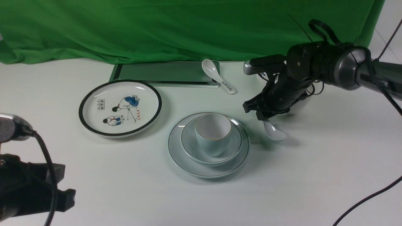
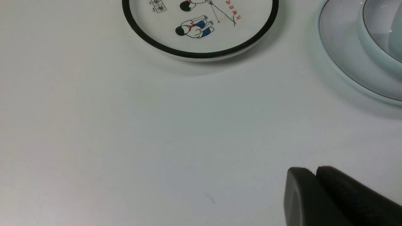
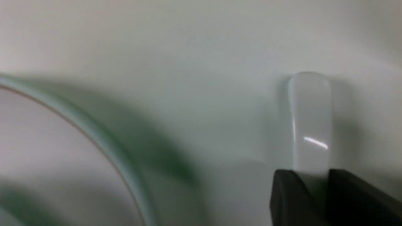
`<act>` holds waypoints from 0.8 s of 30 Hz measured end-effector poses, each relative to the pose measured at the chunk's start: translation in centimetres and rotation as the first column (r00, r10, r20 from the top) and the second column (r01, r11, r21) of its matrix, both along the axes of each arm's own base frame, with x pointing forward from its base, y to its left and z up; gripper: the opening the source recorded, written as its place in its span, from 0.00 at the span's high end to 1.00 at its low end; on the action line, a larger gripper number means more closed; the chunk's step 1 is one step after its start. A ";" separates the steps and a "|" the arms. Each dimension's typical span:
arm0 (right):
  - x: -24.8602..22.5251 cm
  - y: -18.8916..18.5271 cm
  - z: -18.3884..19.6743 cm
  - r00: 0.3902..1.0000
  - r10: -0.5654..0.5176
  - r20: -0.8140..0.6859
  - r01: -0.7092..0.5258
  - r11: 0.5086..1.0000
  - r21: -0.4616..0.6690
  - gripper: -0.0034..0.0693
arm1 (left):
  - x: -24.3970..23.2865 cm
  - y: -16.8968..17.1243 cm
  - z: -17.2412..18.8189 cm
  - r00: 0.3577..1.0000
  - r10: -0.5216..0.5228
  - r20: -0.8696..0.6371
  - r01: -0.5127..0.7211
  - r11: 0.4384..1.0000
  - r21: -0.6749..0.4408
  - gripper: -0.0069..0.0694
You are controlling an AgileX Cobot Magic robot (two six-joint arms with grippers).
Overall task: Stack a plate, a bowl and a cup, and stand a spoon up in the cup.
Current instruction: Use the right arm to grab a blue soup spoon, then use the right arm to put the blue soup spoon into the blue teacup in the middle
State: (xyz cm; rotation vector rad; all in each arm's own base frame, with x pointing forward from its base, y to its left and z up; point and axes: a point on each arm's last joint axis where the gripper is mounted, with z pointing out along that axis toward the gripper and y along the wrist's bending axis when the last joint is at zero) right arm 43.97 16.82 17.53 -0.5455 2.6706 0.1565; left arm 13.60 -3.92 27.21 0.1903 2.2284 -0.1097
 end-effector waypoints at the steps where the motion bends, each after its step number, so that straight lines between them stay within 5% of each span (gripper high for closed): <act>1: -0.6 0.5 1.3 0.999 0.053 0.012 -0.053 0.999 -0.005 0.72 | 0.0 0.0 0.0 1.000 -0.001 0.000 0.001 1.000 0.001 0.92; 6: -3.0 2.5 6.7 0.972 0.146 0.185 -0.154 0.988 0.032 0.72 | 0.0 0.0 0.0 1.000 -0.011 0.006 0.011 1.000 0.010 0.92; 10: -7.4 4.4 10.5 0.852 0.198 0.484 -0.277 0.956 0.095 0.72 | 0.0 0.0 0.1 1.000 -0.022 0.013 0.022 1.000 0.020 0.92; 16: -11.3 6.5 7.5 0.631 0.017 0.776 -0.296 0.929 0.221 0.72 | 0.1 -0.2 0.1 1.000 -0.024 0.018 0.024 1.000 -0.001 0.92; 24: -11.2 8.5 4.2 0.618 0.009 0.786 -0.363 0.890 0.275 0.72 | 0.1 -0.4 0.3 0.999 -0.026 0.032 0.027 0.999 -0.034 0.92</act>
